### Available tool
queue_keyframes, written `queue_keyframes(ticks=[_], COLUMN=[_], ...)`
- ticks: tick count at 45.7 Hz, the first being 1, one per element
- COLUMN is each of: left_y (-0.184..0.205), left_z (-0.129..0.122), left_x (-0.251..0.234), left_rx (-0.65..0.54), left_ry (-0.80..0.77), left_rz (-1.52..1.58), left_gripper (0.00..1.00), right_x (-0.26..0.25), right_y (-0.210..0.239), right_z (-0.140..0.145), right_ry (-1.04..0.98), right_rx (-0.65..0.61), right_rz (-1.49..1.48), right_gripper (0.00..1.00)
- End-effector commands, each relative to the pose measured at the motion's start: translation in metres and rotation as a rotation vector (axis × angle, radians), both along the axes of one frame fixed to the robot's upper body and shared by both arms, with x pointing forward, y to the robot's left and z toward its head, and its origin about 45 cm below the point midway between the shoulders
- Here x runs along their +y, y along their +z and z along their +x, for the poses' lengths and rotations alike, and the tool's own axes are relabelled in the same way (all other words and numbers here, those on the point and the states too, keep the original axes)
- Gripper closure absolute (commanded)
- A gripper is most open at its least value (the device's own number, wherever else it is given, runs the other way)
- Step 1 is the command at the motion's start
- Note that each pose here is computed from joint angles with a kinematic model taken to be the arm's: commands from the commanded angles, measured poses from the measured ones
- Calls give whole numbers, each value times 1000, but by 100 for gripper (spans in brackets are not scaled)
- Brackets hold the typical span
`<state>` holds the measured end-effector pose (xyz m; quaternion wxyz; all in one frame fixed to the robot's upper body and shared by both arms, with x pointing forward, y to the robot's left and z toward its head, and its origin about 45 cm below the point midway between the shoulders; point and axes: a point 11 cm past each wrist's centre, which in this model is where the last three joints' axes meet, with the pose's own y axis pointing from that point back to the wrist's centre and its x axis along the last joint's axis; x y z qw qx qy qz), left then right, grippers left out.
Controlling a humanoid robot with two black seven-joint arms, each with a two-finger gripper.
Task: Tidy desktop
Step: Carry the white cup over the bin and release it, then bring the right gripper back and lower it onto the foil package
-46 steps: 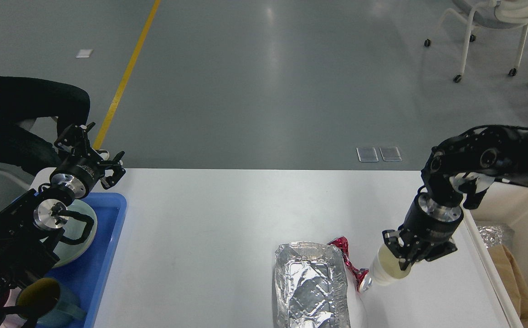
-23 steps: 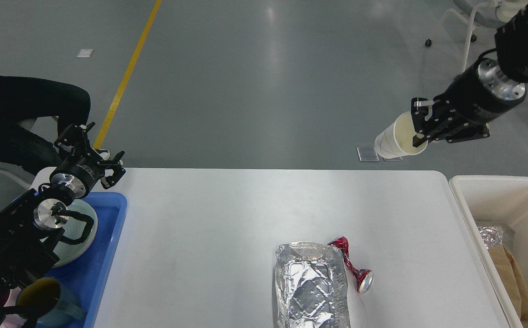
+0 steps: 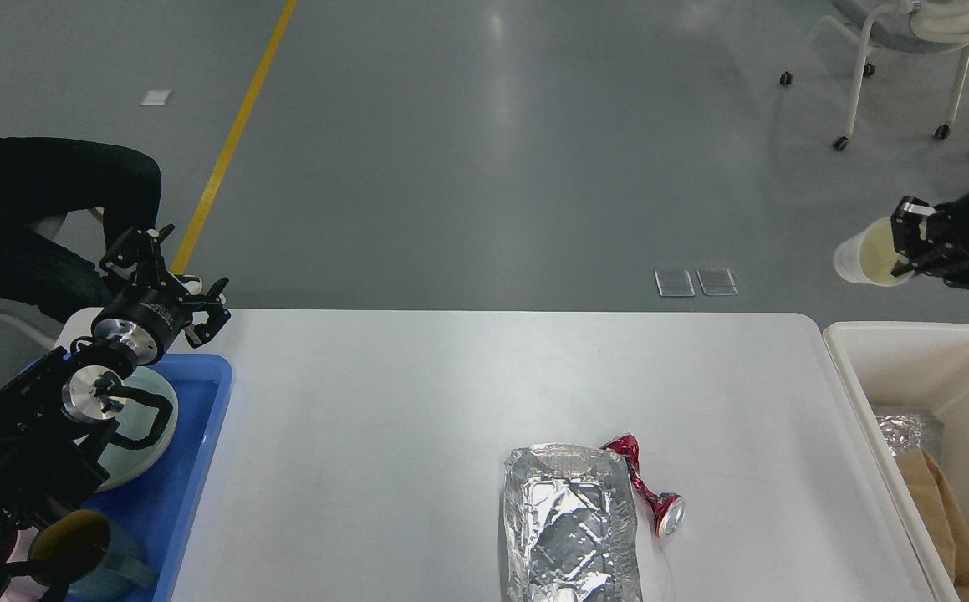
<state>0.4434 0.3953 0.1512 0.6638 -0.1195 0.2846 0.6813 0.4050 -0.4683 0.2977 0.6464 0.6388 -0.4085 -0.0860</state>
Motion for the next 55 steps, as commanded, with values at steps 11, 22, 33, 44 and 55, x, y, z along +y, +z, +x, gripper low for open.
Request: queue_keyframes(ticks=[11,22,33,44,55], left_y=[0,0,1,0,0], left_z=[0,0,0,0,0], left_x=[0,0,0,0,0], left_rx=[0,0,-1,-1,-1], left_ry=[0,0,0,0,1], left_rz=[0,0,0,-1,-1], left_gripper=[3,3,3,3,3], right_x=[-97,-102,-90,-6,117], right_y=[-102,-141,-127,-38,42], right_z=[-66,-73,-51,32,62], right_ry=[-237,-248,-238,-64,266], right_rx=[10,0,-46,-148,-57], right_rz=[-288,-340,-305,-151,15], right_gripper=[61,0,0,0,0])
